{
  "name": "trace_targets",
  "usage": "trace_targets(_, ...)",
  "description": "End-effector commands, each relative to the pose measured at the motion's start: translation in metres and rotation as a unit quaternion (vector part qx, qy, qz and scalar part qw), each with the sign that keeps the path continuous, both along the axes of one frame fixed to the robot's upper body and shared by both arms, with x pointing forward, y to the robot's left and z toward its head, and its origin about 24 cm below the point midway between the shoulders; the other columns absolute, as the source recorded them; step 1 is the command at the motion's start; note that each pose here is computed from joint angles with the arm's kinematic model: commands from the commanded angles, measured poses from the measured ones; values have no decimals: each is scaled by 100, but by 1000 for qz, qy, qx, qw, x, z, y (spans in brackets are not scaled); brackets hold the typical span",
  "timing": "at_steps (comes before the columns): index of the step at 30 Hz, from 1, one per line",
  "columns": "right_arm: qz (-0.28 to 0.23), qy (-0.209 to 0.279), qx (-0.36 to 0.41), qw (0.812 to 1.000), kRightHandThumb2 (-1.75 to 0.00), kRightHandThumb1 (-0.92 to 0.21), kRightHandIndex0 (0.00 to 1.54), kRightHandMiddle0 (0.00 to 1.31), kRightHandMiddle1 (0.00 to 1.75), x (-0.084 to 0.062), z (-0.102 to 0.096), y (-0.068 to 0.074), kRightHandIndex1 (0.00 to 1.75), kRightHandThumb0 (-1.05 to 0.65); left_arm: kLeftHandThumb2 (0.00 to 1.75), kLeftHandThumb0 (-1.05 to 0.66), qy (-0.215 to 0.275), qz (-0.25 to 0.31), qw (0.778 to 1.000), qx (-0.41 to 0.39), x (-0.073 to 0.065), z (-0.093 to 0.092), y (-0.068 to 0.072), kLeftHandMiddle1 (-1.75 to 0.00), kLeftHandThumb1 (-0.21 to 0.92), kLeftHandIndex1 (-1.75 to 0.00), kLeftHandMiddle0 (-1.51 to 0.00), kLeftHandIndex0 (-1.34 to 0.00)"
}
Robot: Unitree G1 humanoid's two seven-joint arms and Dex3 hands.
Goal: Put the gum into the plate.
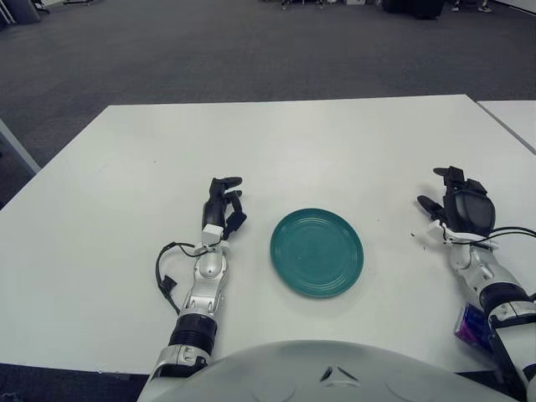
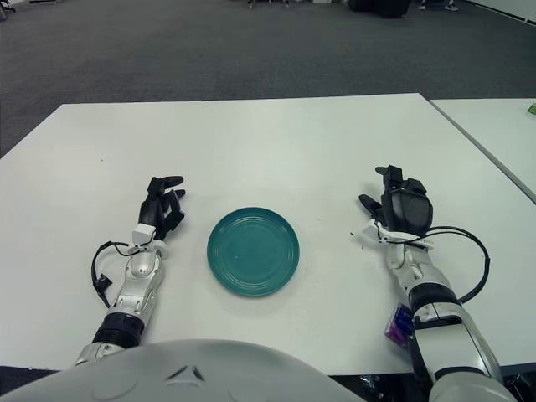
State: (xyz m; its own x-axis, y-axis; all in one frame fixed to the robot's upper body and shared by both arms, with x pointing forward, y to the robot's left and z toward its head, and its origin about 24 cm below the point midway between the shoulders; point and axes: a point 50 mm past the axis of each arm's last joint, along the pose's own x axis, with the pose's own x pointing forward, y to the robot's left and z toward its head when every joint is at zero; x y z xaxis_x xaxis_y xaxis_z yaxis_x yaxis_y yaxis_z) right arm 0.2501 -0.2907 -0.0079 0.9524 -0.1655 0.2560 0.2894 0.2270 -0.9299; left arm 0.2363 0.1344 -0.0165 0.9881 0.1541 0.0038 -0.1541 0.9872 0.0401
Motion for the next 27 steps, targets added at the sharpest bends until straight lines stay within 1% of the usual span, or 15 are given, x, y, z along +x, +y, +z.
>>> trace_targets(1,11,69,31,997,-48,-92,43,0,96,-33,-45,27,62,-76,94,-71,35,6,999,6,-12,-12,0,-108,92,-123,-27,-24)
trace_targets(5,19,67,26,997,-49,-92,43,0,96,-34,-50,37,62,-76,95,-71,39,5,999,10,-16,-10,-2,-108,92,-124,-28,-26)
trace_targets(10,23,57,20,998,-49,-92,42,0,96,-31,-51,46,62,-76,95,-70,47,1,999,5,-14,-9,-5,-111,92,-124,-27,-27)
trace_targets(13,23,51,19,998,-49,-92,42,0,97,-30,-52,50,62,-75,96,-69,45,7,999,6,-13,-8,-6,-112,92,-125,-27,-28)
trace_targets(16,23,39,19,999,-48,-92,42,0,97,-27,-51,56,63,-73,97,-70,38,20,999,14,-15,-5,-4,-113,92,-125,-26,-29)
trace_targets(20,22,37,20,999,-47,-92,41,0,97,-24,-51,60,64,-72,98,-71,40,21,999,16,-16,-5,-3,-114,92,-124,-25,-29)
trace_targets(27,20,42,21,999,-48,-92,37,0,94,-20,-51,60,64,-73,98,-72,41,18,999,10,-14,-6,-4,-112,92,-123,-22,-25)
